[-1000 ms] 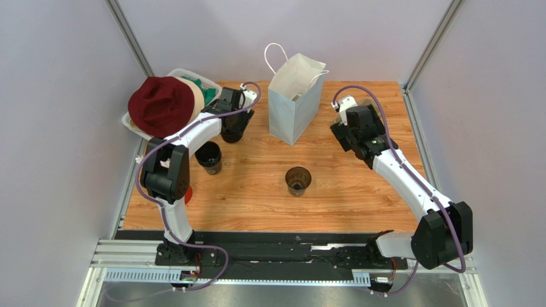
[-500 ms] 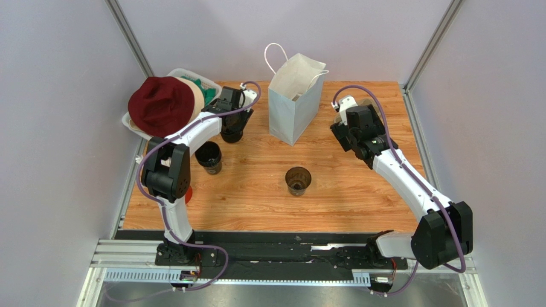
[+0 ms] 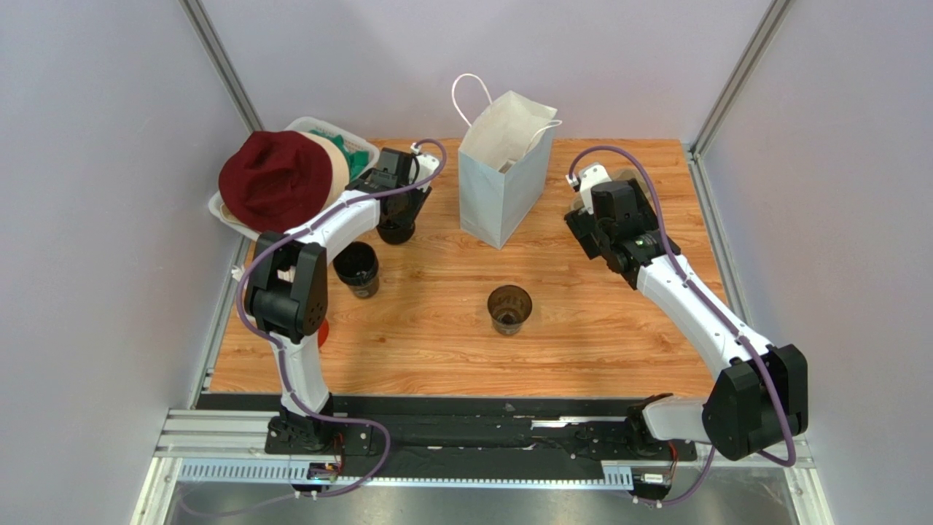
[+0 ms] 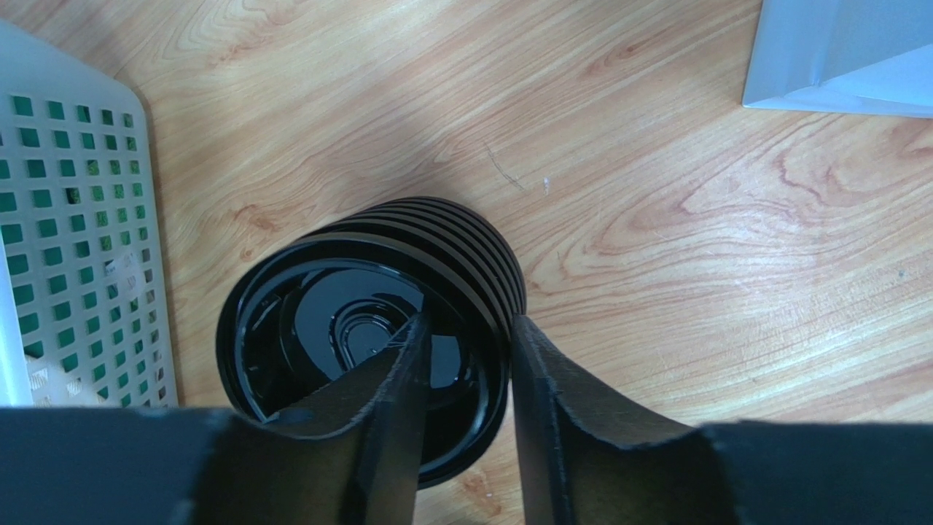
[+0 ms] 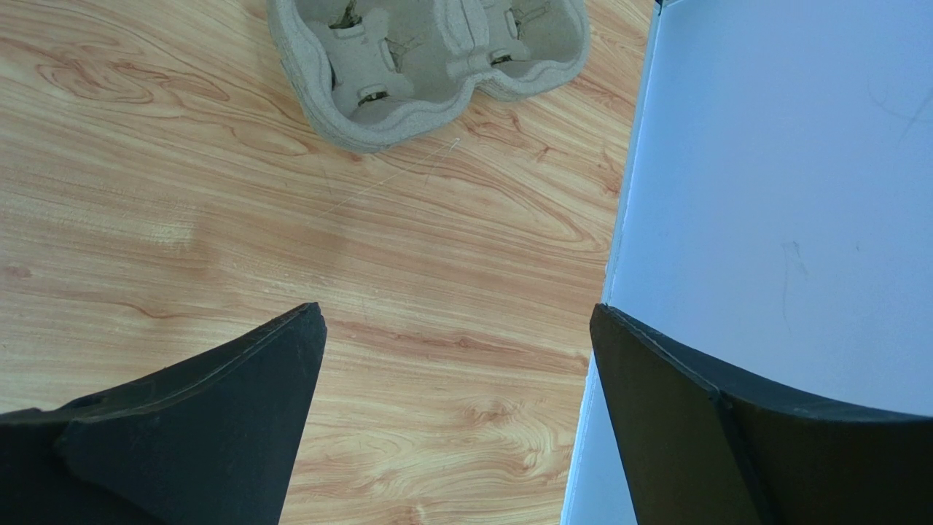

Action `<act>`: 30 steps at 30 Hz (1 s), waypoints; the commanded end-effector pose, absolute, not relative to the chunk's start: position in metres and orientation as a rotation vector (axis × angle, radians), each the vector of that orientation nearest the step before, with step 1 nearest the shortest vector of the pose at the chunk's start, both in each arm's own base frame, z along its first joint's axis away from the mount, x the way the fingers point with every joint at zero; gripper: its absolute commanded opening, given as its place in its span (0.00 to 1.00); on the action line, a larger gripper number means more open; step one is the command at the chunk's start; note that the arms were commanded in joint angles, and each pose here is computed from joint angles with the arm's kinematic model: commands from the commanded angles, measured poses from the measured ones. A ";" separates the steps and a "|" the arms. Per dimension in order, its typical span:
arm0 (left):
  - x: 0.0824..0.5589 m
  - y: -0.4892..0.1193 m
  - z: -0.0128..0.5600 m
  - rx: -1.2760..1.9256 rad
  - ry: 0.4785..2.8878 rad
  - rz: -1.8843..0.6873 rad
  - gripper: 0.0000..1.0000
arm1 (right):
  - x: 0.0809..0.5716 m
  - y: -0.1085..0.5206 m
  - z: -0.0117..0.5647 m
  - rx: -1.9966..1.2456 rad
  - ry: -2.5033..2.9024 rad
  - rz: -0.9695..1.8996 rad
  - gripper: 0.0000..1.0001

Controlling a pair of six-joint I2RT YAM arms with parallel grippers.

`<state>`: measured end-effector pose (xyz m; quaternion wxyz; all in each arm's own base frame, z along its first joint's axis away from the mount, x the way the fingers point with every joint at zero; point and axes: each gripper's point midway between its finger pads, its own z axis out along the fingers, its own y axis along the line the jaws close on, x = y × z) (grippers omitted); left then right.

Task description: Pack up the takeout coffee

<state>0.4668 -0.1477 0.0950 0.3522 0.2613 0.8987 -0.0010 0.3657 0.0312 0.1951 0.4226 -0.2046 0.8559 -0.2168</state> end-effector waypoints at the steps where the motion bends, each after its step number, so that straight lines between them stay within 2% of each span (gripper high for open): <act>1: 0.479 -0.150 0.110 0.656 2.287 -0.016 0.40 | 0.375 0.035 0.211 -0.472 2.104 -0.522 0.99; 13: 0.478 -0.151 0.118 0.648 2.273 -0.027 0.34 | 0.376 0.035 0.210 -0.476 2.107 -0.524 0.99; 30: 0.470 -0.154 0.127 0.649 2.279 -0.070 0.37 | 0.375 0.035 0.211 -0.476 2.105 -0.522 0.99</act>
